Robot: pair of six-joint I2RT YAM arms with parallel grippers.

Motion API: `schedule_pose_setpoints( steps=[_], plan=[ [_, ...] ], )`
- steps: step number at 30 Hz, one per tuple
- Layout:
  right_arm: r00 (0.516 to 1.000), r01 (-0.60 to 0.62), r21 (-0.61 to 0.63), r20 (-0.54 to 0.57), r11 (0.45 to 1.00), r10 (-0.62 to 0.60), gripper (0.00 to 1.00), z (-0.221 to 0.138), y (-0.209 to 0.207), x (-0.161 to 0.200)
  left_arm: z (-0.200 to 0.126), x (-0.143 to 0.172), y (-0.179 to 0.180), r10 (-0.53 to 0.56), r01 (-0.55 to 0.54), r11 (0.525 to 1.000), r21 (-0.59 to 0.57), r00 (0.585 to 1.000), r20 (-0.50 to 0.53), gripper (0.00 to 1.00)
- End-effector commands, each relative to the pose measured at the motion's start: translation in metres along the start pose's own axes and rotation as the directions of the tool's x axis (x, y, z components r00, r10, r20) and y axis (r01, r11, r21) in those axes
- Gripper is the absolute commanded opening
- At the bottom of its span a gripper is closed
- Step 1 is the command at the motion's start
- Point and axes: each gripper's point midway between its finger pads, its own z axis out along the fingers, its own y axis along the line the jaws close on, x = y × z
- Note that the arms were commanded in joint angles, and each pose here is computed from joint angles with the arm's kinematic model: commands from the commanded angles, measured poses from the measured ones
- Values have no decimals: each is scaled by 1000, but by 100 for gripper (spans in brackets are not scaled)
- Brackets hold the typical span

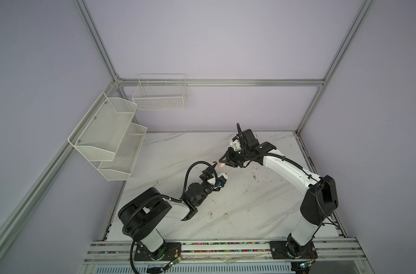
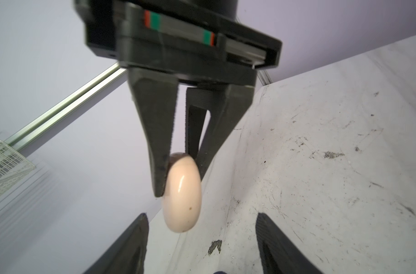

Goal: Insert wireless bluetooth earbuds into charging case
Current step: Pass the charging case.

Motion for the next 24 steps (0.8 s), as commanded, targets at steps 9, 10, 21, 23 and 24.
schedule_pose_setpoints(
  steps=[9, 10, 21, 23, 24],
  plan=[
    [604, 789, -157, 376, 593, -703, 0, -52, 42, 9, -76, -70, 13, -624, 595, 720, 359, 780, -42, 60],
    [579, 812, -189, 375, 552, -723, 0, -55, 43, 15, -79, -70, 18, -659, 628, 682, 376, 750, -58, 60],
    [368, 924, -288, 492, 252, -789, 0, -122, 67, 66, -82, -85, 24, -679, 643, 369, 671, 679, -278, 51],
    [349, 921, -337, 487, 197, -801, 0, -122, 66, 77, -75, -87, 32, -646, 609, 393, 690, 716, -264, 51],
    [347, 916, -358, 475, 182, -809, 0, -119, 64, 81, -71, -90, 33, -636, 591, 396, 703, 728, -255, 48]
  ],
)
